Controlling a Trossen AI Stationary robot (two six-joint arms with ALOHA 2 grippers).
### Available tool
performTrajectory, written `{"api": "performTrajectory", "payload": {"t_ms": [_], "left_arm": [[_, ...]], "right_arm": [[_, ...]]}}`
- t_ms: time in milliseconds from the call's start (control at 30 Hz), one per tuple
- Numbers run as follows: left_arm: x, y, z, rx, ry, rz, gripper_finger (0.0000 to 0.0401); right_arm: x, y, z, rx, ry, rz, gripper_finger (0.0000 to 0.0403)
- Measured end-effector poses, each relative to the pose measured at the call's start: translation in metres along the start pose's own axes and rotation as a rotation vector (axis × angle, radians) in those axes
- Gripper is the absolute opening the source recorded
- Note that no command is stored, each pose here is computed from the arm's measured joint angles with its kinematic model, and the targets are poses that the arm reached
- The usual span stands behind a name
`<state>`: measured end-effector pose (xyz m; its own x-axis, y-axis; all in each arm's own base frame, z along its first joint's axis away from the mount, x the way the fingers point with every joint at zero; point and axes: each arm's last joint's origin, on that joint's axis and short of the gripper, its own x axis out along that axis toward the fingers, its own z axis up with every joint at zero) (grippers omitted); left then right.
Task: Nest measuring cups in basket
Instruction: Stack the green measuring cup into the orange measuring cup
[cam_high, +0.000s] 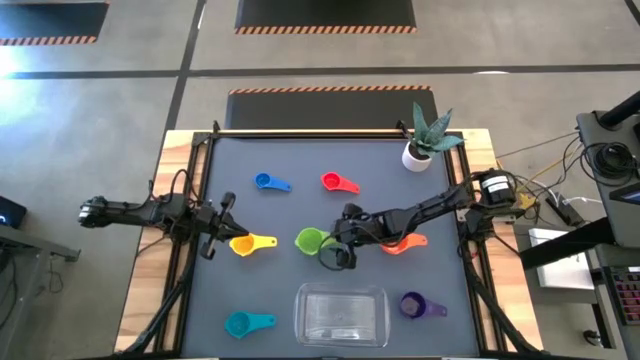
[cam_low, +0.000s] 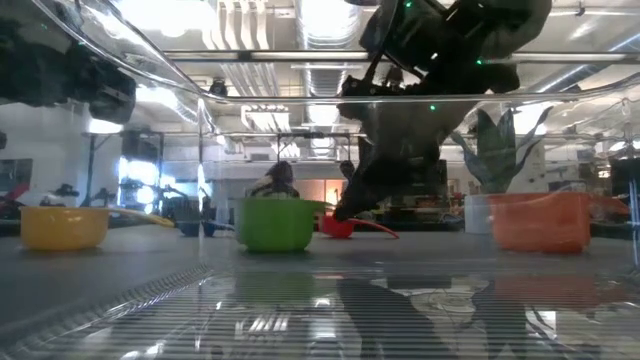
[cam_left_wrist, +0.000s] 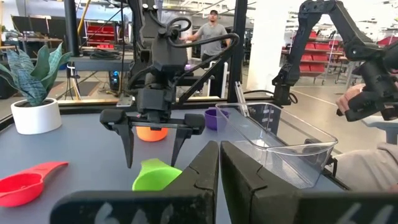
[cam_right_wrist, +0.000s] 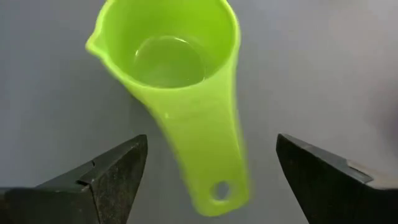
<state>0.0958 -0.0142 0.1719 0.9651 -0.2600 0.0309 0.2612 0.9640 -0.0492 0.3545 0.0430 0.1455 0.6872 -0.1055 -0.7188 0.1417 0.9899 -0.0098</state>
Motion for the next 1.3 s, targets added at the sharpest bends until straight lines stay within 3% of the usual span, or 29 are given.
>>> {"api": "performTrajectory", "payload": {"t_ms": [300, 533, 933, 1300], "left_arm": [[0.0, 0.0, 0.0, 0.0, 0.0, 0.0, 0.0], [0.0001, 0.0, -0.0001, 0.0, 0.001, -0.001, 0.0], [0.0, 0.0, 0.0, 0.0, 0.001, 0.0, 0.0], [0.0, 0.0, 0.0, 0.0, 0.0, 0.0, 0.0]], "right_arm": [[-0.0031, 0.0, 0.0033, -0.017, -0.008, 0.002, 0.0328], [-0.0025, 0.0023, 0.0024, -0.039, 0.007, 0.076, 0.0327], [-0.0025, 0.0024, 0.0028, -0.053, 0.002, 0.071, 0.032], [-0.0025, 0.0022, 0.0022, -0.083, 0.006, 0.069, 0.0183]]}}
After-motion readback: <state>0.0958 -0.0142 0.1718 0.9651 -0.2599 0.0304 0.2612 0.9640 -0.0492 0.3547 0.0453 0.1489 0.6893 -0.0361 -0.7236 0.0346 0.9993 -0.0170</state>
